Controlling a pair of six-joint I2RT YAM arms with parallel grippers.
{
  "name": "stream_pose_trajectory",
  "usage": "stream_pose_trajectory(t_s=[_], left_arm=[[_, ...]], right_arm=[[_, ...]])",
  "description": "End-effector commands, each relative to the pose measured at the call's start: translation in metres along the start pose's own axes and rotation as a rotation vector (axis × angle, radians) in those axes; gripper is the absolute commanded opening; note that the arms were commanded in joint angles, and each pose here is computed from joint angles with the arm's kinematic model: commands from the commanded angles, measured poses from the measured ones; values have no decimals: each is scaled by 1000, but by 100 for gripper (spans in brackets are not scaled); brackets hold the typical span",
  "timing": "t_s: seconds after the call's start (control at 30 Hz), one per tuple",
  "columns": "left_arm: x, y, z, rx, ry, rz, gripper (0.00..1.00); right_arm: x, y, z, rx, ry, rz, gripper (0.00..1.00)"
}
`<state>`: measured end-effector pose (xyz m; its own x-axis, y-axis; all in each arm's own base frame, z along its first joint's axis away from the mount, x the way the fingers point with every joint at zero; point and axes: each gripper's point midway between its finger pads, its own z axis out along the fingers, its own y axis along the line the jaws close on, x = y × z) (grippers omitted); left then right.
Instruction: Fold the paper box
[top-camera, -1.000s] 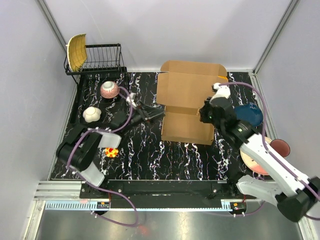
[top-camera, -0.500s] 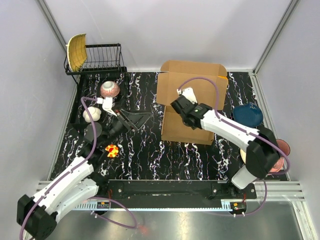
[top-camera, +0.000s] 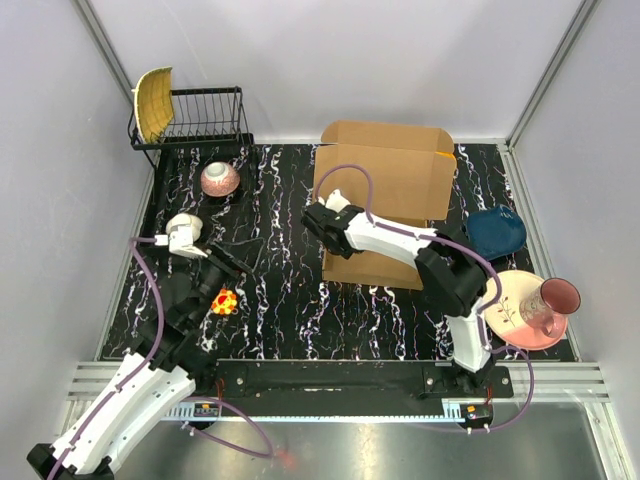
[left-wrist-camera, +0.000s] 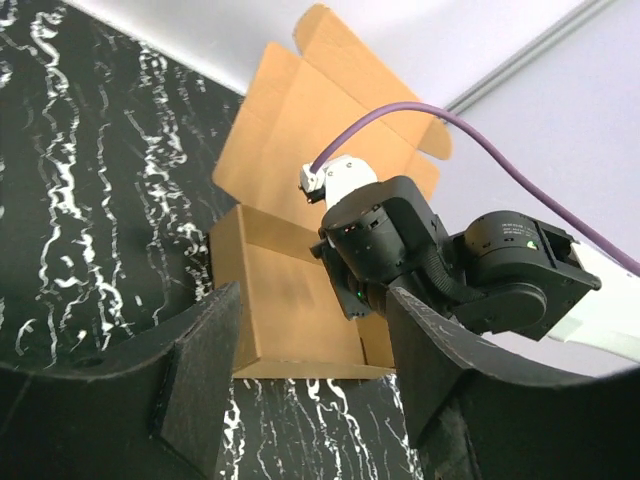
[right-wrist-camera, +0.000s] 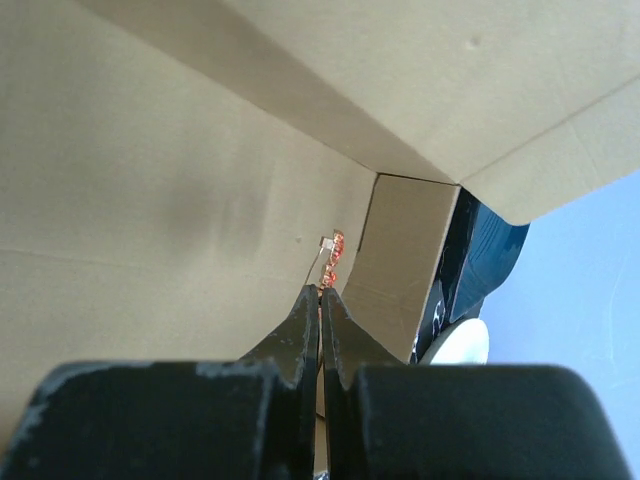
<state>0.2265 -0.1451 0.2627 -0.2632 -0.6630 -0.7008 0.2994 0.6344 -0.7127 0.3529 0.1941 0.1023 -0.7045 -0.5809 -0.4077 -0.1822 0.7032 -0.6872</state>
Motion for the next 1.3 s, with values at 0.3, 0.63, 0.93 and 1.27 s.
stream_pose_trajectory(t_s=[0.3,0.63,0.93,1.27], left_arm=[[-4,18,-8,-82,-23,50,61],[-3,20,-5,-101,-9,63,62],[33,29,51,-223,227,148,63],[24,37,103,-329,150,299,76]], right_arm=[[-16,2,-11,-7,-7,-23,42],[-42,-57,-61,-45,-140,265,53],[23,-138,-73,-380,-245,918,59],[75,-105,-23,-399,-129,1090,69]])
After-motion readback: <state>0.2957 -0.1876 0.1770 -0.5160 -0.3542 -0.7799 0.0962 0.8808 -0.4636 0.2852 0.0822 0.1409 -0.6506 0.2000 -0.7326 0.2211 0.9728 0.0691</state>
